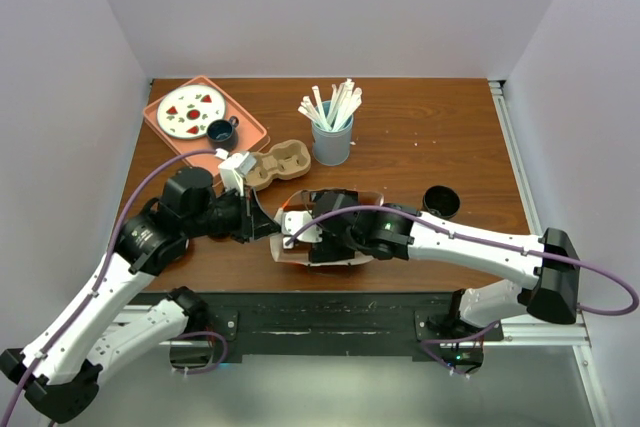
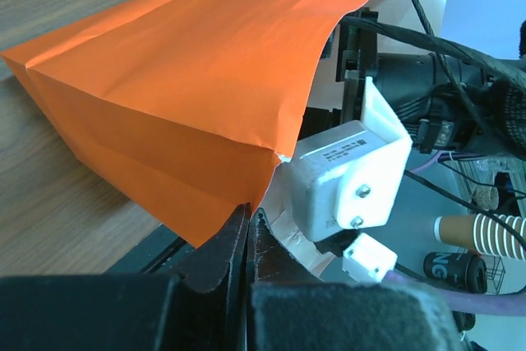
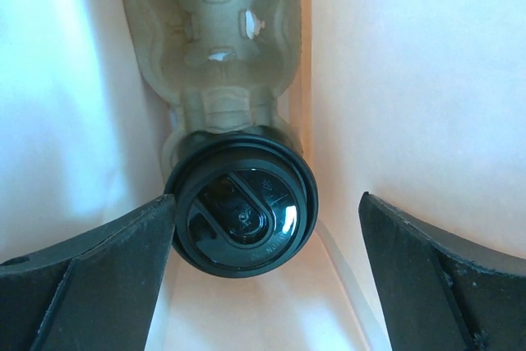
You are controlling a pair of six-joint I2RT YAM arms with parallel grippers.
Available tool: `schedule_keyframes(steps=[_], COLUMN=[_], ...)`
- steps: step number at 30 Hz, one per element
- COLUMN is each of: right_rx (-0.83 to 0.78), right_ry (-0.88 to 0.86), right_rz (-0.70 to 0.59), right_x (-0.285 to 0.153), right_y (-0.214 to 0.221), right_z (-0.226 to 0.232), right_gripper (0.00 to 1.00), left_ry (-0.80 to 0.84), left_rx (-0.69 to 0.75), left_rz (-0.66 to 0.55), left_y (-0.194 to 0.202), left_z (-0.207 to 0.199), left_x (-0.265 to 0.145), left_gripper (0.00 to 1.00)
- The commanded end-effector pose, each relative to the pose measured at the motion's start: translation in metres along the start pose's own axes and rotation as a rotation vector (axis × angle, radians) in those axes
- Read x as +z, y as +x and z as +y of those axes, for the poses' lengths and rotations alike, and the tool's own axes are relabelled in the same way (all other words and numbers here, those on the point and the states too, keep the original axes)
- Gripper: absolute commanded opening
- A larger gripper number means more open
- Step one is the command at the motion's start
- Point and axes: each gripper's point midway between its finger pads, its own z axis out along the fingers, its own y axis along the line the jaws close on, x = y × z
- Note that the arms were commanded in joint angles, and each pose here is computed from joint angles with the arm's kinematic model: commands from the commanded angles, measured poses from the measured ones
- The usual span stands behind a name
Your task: Pack the takeout coffee
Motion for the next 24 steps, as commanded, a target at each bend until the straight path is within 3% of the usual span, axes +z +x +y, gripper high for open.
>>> schedule_keyframes(steps=[1,12,24], right_rx=[0.055,0.109,0.193], right_ry=[0.021,0.027,0.03], right_rz=[-0.069,-0.1,-0.162], right_x=[-0.022,-0.034,-0.044], right_y=[-0.019,-0.03,-0.045], right_z=[-0.016,-0.027,-0.044], right_gripper=[0.95,0.83,0.72], left_ry=[0.004,-0.04,-0.104], left_rx=[-0.02,-0.017,0.027], left_rz=[-0.023,-0.015,0.007], left_y=[-0.01,-0.023,-0.032], left_z=[-0.01,-0.009,-0.002], left_x=[-0.007,-0.003,-0.001], left_gripper=[0.04,0.08,0.26])
